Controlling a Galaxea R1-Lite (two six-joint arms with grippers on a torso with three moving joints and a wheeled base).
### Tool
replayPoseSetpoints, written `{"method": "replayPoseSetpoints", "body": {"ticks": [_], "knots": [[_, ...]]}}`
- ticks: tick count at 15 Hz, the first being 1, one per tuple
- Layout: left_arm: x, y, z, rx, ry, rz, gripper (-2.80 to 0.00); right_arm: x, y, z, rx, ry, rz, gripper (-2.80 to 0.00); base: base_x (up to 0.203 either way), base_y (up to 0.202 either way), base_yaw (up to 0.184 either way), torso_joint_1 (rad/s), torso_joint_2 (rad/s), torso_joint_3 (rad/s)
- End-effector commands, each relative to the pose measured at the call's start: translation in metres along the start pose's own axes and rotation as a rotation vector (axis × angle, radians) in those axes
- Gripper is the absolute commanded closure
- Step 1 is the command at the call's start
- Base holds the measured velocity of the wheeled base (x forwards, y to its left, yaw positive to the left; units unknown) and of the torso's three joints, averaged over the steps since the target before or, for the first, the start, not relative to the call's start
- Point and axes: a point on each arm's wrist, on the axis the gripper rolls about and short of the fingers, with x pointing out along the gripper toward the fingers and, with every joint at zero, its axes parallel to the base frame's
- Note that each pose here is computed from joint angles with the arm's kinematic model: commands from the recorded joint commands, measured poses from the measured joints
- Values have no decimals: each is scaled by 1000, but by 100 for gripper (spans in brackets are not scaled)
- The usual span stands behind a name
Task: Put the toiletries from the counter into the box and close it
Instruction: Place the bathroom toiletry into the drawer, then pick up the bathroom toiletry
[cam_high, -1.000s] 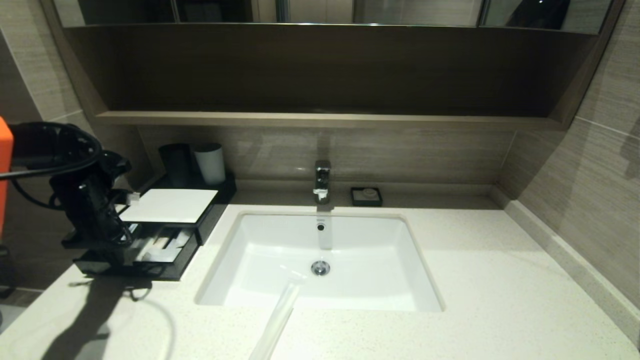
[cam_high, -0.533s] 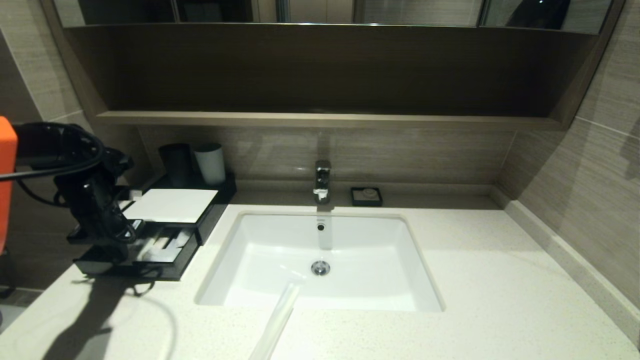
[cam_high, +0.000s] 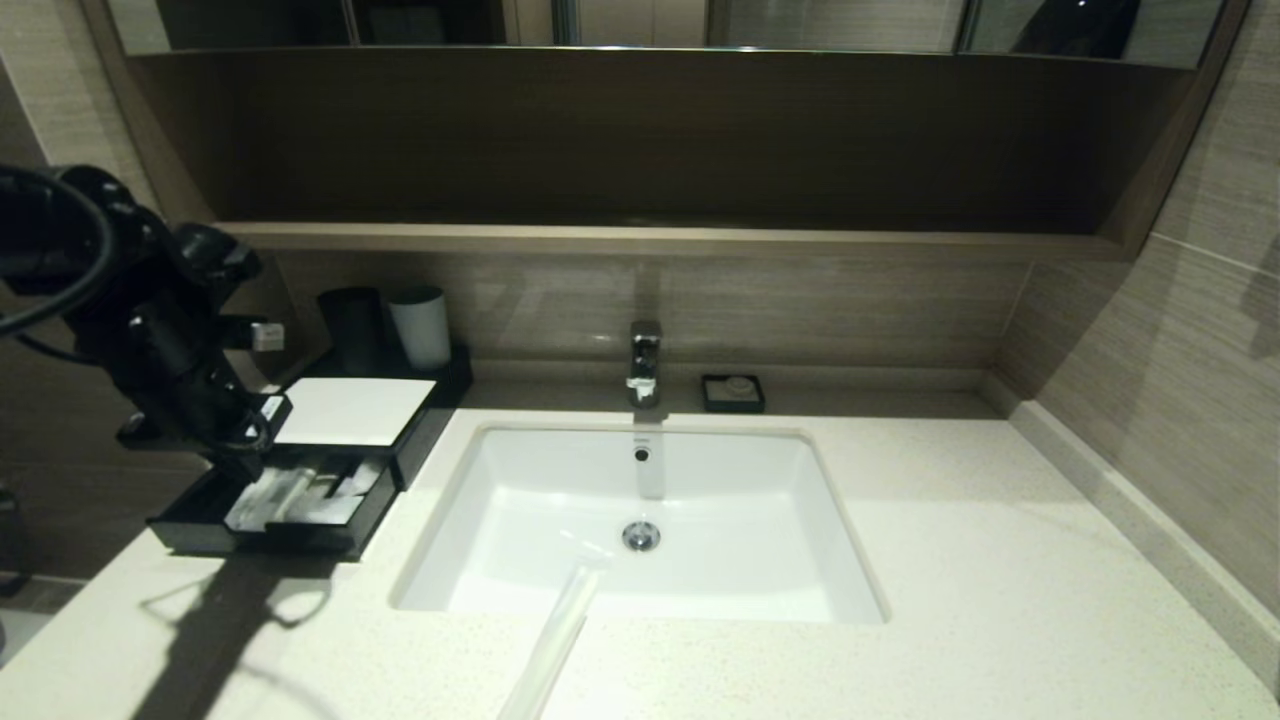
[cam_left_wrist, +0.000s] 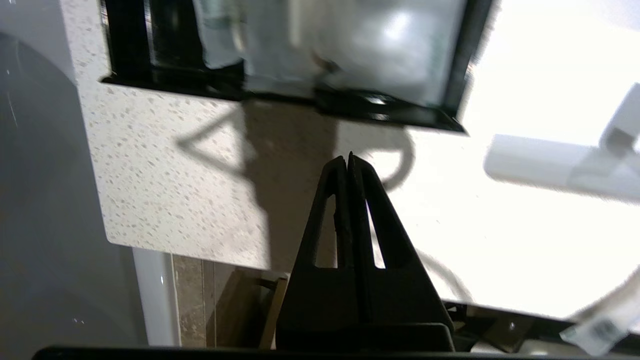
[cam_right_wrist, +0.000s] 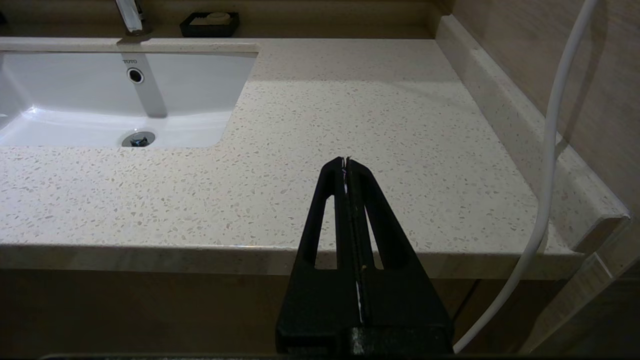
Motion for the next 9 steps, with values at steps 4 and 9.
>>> {"method": "replayPoseSetpoints", "body": {"ticks": [4,9], "knots": [[-62,-74,-77,263,-48,-86,0,0,0,0,0,0,0,0,0,0,0,0,0,0],[-72,-114,-153,486,12,-162,0,0,0,0,0,0,0,0,0,0,0,0,0,0]]}}
